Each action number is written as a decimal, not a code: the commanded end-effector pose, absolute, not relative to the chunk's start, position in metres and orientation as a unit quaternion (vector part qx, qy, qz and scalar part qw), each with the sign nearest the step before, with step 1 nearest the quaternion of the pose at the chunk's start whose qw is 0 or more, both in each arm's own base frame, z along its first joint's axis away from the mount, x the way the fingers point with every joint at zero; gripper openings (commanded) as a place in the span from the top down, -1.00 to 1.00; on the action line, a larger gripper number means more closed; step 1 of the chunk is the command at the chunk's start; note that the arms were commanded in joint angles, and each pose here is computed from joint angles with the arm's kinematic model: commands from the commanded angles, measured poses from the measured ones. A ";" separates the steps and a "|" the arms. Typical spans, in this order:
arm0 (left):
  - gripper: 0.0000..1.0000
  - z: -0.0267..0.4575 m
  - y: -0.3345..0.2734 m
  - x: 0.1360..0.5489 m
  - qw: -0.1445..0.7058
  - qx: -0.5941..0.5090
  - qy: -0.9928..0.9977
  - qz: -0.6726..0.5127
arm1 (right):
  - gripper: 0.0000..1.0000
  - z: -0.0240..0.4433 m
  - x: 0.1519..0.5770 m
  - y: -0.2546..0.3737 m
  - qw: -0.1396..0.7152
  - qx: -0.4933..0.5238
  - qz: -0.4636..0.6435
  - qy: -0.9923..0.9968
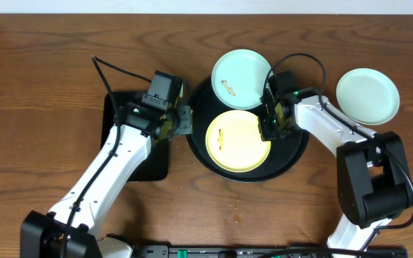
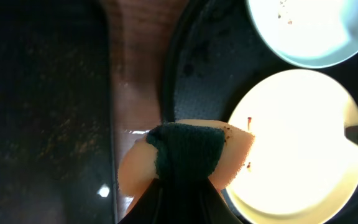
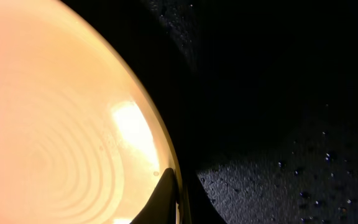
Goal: Clean dirty plates on tray and stack at the side
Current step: 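Move the sponge with the left gripper onto the yellow plate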
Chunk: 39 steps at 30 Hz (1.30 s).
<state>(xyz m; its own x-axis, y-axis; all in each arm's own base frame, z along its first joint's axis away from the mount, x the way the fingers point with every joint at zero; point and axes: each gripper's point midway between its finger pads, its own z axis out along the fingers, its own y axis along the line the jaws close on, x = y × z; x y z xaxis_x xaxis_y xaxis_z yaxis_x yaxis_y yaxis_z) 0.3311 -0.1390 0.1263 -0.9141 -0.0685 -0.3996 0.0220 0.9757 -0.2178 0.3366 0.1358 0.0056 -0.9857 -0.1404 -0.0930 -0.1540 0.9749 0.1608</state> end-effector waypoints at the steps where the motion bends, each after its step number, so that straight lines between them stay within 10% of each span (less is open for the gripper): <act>1: 0.85 0.124 -0.155 0.328 0.203 0.000 0.971 -0.127 | 0.98 0.001 0.328 0.125 0.027 -0.040 0.062 0.997; 39: 0.85 0.042 -0.248 0.347 0.216 0.170 0.954 -0.117 | 0.95 0.002 0.318 0.120 0.008 -0.023 0.055 0.998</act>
<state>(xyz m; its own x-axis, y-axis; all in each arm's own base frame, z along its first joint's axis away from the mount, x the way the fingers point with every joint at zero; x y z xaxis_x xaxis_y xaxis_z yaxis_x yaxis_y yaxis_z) 0.3429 -0.2569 0.0471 -0.8576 0.2481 -0.4505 0.3621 0.9133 -0.1865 0.3221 0.1298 0.0053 -0.9985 -0.0499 -0.0233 -0.0528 0.9871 0.1509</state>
